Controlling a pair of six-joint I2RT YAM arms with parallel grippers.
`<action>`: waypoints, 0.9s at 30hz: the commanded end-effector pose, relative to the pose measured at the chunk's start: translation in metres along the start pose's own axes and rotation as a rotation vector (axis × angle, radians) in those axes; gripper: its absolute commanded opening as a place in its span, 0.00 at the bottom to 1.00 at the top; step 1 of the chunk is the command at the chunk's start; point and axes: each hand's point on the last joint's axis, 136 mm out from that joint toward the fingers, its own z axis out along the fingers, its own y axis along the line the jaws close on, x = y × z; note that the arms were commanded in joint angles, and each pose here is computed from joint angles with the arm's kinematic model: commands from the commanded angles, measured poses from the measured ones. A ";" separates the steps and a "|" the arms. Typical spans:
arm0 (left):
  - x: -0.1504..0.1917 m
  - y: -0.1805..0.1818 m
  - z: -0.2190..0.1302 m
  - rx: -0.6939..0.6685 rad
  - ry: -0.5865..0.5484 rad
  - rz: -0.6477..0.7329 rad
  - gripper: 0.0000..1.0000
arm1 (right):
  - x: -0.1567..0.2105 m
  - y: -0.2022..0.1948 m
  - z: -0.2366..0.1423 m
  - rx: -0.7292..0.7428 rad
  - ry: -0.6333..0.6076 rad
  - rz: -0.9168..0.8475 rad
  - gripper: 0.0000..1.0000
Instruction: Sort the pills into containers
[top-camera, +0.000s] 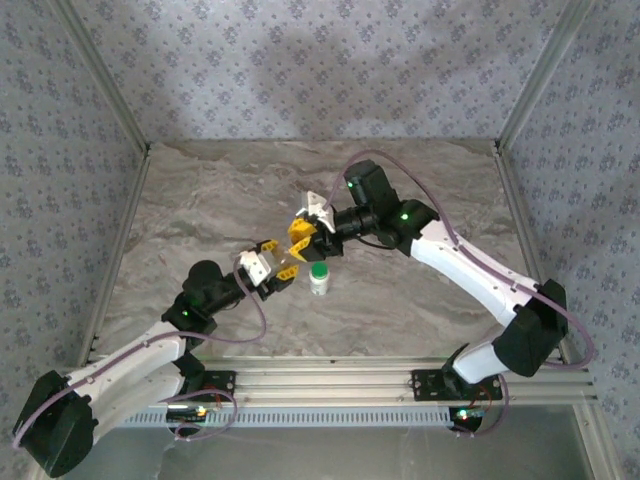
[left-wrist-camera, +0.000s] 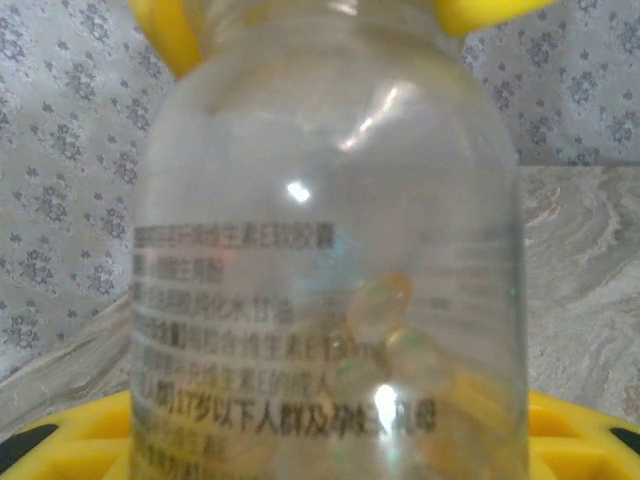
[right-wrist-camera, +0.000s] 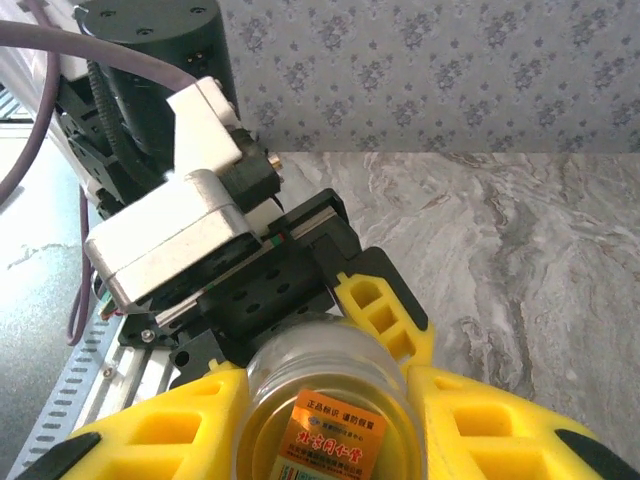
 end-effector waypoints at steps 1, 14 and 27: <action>-0.044 -0.001 -0.005 0.011 -0.156 0.060 0.17 | 0.030 0.006 0.015 -0.028 0.132 -0.002 0.15; -0.075 0.006 -0.022 -0.044 -0.270 0.114 0.15 | 0.086 0.038 0.016 -0.305 0.336 -0.056 0.16; -0.133 0.035 -0.034 -0.206 -0.424 0.203 0.14 | 0.068 -0.027 0.046 0.064 0.221 0.478 0.16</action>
